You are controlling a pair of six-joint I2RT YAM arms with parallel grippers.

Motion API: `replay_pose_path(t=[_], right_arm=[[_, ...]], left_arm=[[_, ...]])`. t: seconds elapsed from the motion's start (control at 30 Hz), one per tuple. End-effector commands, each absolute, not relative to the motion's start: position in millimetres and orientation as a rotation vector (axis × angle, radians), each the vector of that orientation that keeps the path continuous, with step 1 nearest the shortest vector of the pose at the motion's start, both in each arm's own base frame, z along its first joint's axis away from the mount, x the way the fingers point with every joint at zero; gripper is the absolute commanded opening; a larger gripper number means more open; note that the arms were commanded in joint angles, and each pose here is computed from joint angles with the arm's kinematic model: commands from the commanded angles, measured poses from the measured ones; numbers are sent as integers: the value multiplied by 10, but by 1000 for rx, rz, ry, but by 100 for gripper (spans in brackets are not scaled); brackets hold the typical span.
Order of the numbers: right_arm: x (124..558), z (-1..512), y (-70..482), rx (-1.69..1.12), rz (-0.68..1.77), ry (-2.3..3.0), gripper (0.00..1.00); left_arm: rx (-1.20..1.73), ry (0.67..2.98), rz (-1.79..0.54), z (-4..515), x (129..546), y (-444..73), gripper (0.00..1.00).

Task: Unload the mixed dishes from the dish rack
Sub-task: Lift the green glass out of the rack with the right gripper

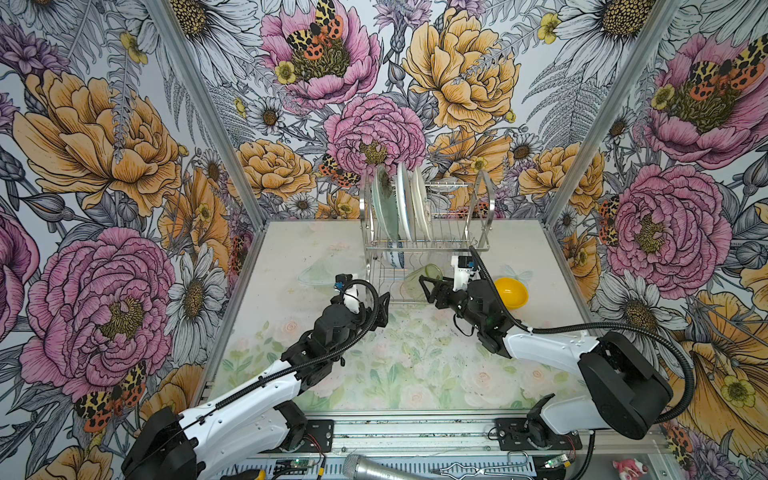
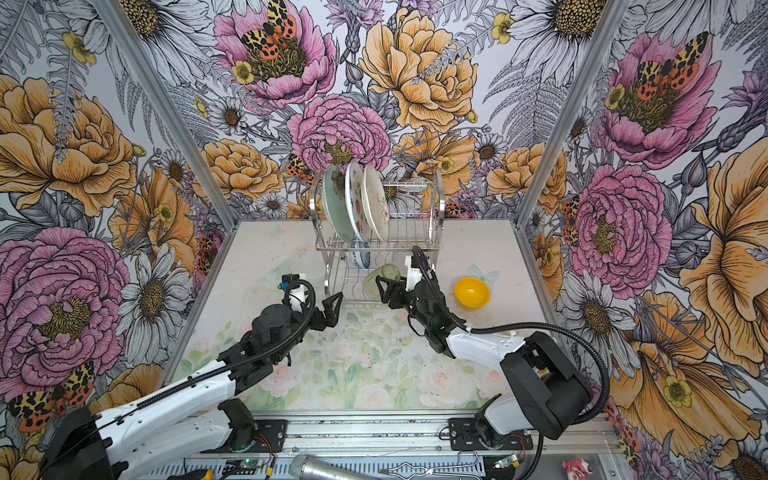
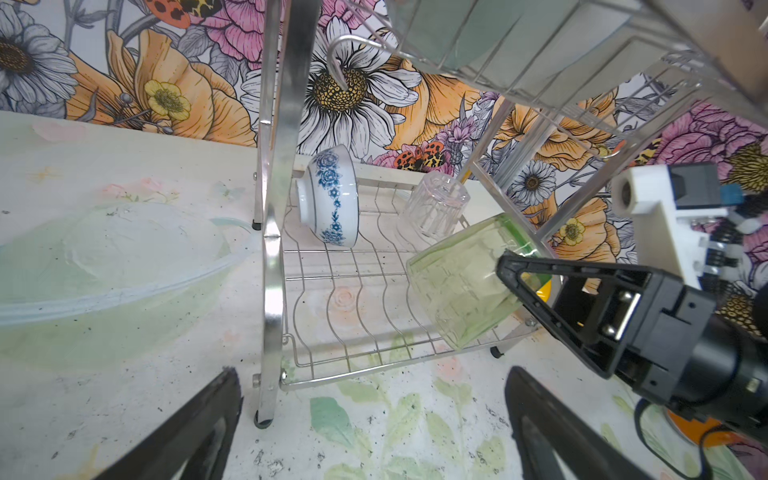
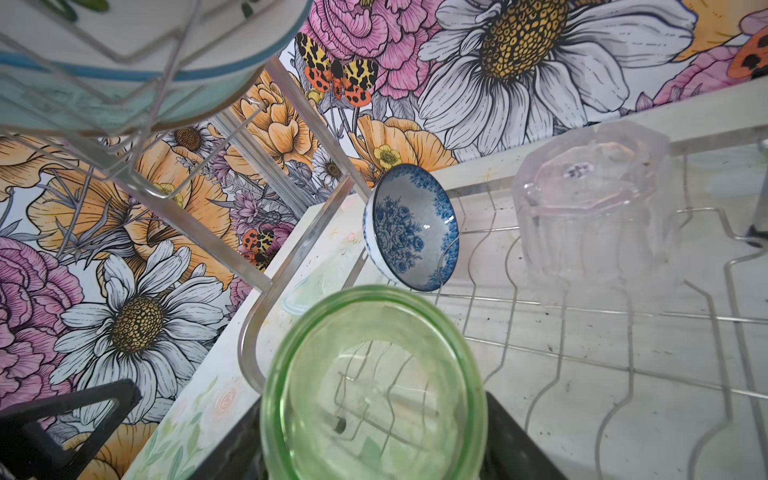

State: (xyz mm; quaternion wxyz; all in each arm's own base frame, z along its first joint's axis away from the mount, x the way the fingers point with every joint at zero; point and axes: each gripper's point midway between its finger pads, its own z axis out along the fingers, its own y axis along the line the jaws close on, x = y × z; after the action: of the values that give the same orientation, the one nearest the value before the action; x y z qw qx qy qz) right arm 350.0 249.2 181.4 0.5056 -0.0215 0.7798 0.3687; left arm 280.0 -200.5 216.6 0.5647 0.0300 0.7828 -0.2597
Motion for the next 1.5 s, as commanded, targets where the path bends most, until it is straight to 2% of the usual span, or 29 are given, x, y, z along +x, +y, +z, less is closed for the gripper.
replay_pose_path(t=[0.0, 0.23, 0.53, 0.77, 1.07, 1.47], right_arm=[[3455, 2060, 2510, -47, 976, 1799, 57], [3380, 2239, 2536, -49, 1048, 1759, 56], [3247, 2452, 2458, -39, 1088, 1699, 56], [3155, 2574, 2435, -35, 1137, 1663, 56], [3063, 2728, 2403, -20, 1188, 1618, 55], [3045, 2820, 2425, -5, 1240, 1598, 55]], left_arm=[[119, 1848, -743, 2175, 2693, -2183, 99], [91, 1833, -866, 2214, 2655, -2300, 98], [49, 1820, -970, 2260, 2631, -2407, 93], [34, 1794, -1049, 2389, 2609, -2470, 81], [42, 1729, -1167, 2525, 2587, -2599, 77], [101, 1671, -1253, 2663, 2604, -2846, 78]])
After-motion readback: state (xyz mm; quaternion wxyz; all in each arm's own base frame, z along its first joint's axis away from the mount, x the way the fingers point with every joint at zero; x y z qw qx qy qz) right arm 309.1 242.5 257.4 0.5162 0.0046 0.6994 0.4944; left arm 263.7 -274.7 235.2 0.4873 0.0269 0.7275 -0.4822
